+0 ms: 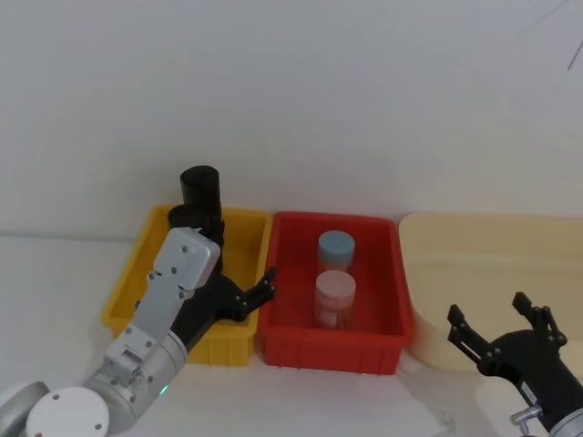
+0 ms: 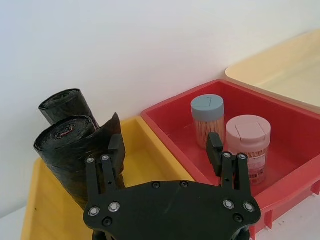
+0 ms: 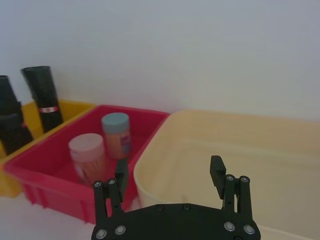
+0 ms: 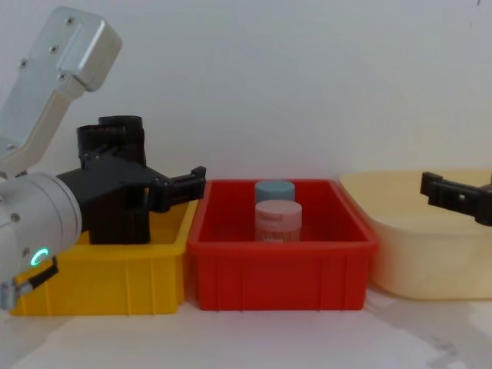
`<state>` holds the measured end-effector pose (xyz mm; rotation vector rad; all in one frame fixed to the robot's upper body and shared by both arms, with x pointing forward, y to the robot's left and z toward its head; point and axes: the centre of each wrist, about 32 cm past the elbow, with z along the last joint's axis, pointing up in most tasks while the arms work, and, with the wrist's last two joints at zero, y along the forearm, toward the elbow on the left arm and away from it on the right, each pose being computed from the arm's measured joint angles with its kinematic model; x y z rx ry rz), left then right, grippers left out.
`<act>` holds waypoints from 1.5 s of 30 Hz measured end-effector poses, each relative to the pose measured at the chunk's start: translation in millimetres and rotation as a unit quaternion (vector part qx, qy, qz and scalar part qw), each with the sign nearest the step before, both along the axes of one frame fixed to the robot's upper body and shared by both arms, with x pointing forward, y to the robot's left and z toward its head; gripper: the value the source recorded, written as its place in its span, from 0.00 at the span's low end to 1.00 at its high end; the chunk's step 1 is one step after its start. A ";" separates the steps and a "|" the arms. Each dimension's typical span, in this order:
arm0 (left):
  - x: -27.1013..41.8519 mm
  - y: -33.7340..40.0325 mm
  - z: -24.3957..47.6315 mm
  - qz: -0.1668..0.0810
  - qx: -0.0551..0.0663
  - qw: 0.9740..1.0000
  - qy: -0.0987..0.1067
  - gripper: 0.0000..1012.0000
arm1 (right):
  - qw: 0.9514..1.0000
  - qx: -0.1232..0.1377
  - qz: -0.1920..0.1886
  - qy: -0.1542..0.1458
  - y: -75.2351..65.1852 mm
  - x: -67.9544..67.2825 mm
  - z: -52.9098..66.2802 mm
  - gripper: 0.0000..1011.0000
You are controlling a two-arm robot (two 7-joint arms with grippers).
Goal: Pick up the garbage bag with the one hand and transfer it to the other hand.
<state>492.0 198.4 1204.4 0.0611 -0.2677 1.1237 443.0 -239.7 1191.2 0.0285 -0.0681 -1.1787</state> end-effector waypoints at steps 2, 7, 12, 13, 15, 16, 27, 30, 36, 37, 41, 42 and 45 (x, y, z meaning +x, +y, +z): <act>0.0 0.0 0.0 0.000 0.000 1.000 0.000 0.99 | 1.000 0.000 0.007 0.001 -0.5 0.0 0.8 0.99; 0.0 0.0 0.0 0.000 0.000 1.000 0.000 0.99 | 0.999 0.000 0.038 0.005 -1.2 0.9 4.3 0.99; 0.0 0.0 0.0 0.000 0.000 1.000 0.000 0.99 | 0.998 -0.003 0.067 0.008 -0.7 3.5 7.8 0.99; 0.0 0.0 0.0 0.000 0.000 1.000 0.000 0.99 | 0.997 -0.004 0.078 0.009 0.1 4.6 9.0 0.99; 0.0 0.0 0.0 0.000 0.000 1.000 0.000 0.99 | 0.995 -0.007 0.095 0.012 1.5 7.3 10.2 0.99; 0.0 0.0 0.0 0.000 0.000 1.000 0.000 0.99 | 0.995 -0.008 0.100 0.013 1.7 7.8 10.4 0.99; 0.0 0.0 0.0 0.000 0.000 1.000 0.000 0.99 | 0.983 -0.036 0.173 0.040 12.9 35.7 15.8 0.99; 0.0 0.0 0.0 0.000 0.000 1.000 0.000 0.99 | 0.980 -0.045 0.186 0.048 17.0 45.2 16.9 0.99; 0.0 0.0 0.0 0.000 0.000 1.000 0.000 0.99 | 0.976 -0.060 0.199 0.060 24.1 61.6 19.5 0.99; 0.0 0.0 0.0 0.000 0.000 1.000 0.000 0.99 | 0.976 -0.061 0.200 0.060 25.0 63.2 20.1 0.99; 0.0 0.0 0.0 0.000 0.000 1.000 0.000 0.99 | 0.974 -0.069 0.206 0.064 29.4 71.9 23.3 0.99; 0.0 0.0 0.0 0.000 0.000 1.000 0.000 0.99 | 0.974 -0.072 0.207 0.064 31.2 75.4 25.5 0.99; 0.0 0.0 0.0 0.000 0.000 1.000 0.000 0.99 | 0.972 -0.078 0.210 0.066 34.5 80.3 28.2 0.99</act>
